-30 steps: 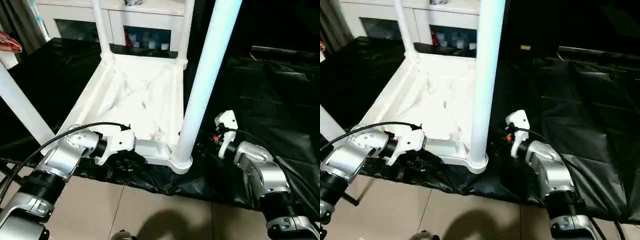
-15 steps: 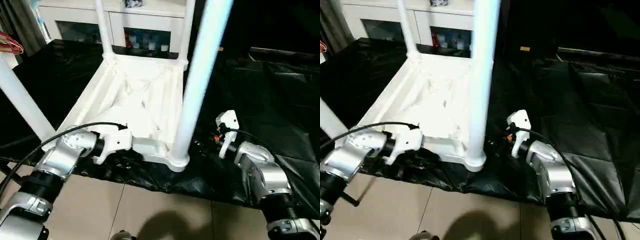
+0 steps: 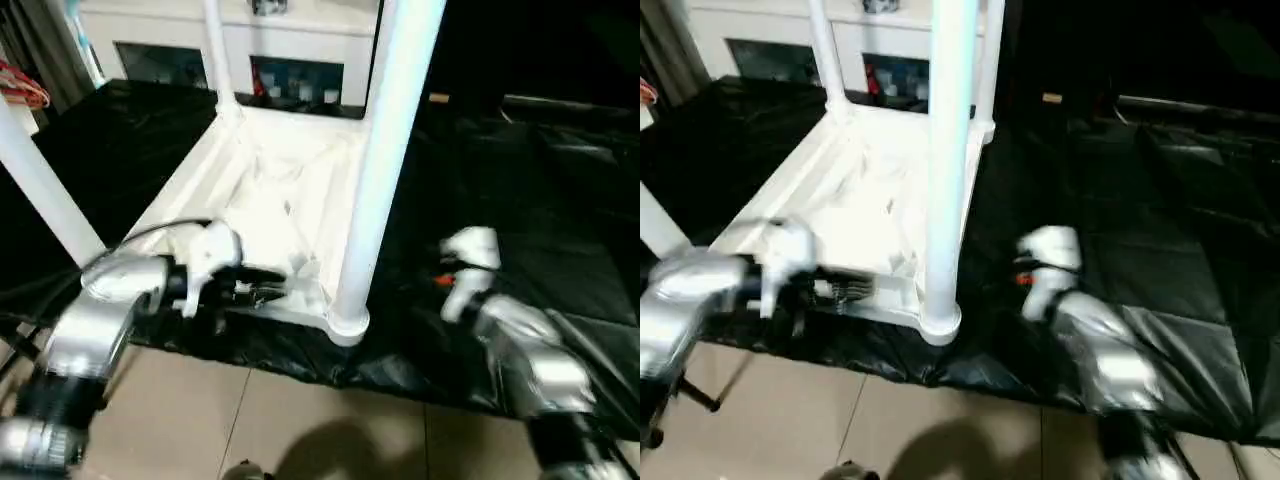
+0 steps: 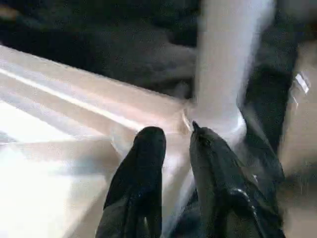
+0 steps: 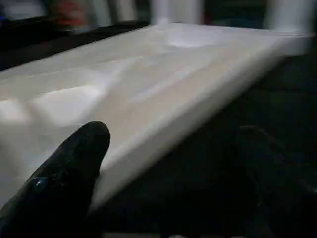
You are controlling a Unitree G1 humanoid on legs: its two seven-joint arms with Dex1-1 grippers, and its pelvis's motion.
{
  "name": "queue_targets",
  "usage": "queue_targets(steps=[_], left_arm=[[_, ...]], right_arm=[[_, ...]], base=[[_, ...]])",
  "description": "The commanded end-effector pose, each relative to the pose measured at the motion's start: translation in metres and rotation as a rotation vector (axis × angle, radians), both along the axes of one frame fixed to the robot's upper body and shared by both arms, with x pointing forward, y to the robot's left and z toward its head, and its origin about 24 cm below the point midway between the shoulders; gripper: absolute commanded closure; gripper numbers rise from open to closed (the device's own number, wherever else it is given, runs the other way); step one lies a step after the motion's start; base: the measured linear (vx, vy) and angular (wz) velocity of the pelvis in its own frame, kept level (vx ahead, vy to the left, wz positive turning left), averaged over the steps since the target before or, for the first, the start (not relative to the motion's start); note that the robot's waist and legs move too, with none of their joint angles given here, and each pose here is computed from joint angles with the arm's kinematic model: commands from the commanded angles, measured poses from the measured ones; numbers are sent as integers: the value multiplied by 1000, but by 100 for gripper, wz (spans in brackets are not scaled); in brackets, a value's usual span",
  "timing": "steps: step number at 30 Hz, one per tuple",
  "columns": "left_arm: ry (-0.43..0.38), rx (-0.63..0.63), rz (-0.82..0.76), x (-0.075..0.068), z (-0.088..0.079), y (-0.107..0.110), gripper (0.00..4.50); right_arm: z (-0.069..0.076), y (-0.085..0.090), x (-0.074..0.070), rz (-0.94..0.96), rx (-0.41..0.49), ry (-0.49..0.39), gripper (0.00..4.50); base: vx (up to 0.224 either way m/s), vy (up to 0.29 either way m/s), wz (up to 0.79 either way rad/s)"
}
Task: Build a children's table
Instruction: Rotate leg to tighten
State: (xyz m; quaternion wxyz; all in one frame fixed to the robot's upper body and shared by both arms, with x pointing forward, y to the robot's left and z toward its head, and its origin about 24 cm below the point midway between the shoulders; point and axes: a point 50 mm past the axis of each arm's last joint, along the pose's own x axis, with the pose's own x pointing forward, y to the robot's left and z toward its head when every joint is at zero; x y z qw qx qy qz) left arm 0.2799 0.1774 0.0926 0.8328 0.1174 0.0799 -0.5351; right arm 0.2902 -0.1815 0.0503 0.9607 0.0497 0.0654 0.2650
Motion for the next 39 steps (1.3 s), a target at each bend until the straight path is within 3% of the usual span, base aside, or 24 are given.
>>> queue_targets(steps=[1, 5, 11, 22, 29, 33, 36, 39], left_arm=[[-43, -45, 165, 1, -2, 1, 335], [-88, -149, 596, -8, -26, -9, 335], [-106, -141, 790, -24, -39, -13, 335], [-158, -168, 868, -37, -37, -13, 335], [-137, -144, 894, -44, -42, -11, 335], [-145, -162, 900, -50, -42, -11, 335], [-225, -123, 897, -58, -40, -11, 335], [-214, -123, 937, -61, -42, -7, 335]], right_arm=[[6, -6, -3, -83, -13, -14, 0], [0, -1, -24, -227, -41, 11, 0], [-12, 17, -46, -243, -10, 53, 0], [-15, 16, -58, -281, -18, 81, 0], [-15, 16, -60, -267, -36, 80, 0], [-16, 10, -62, -273, -47, 85, 0], [-16, 0, -65, -305, -59, 86, 0], [-17, -12, -67, -350, -62, 94, 0]], base=[[0, 0, 0], [0, 0, 0], [0, 0, 0], [0, 0, 0], [7, 44, -2], [6, 162, 5], [-24, 234, 19], [-46, 85, 13]])
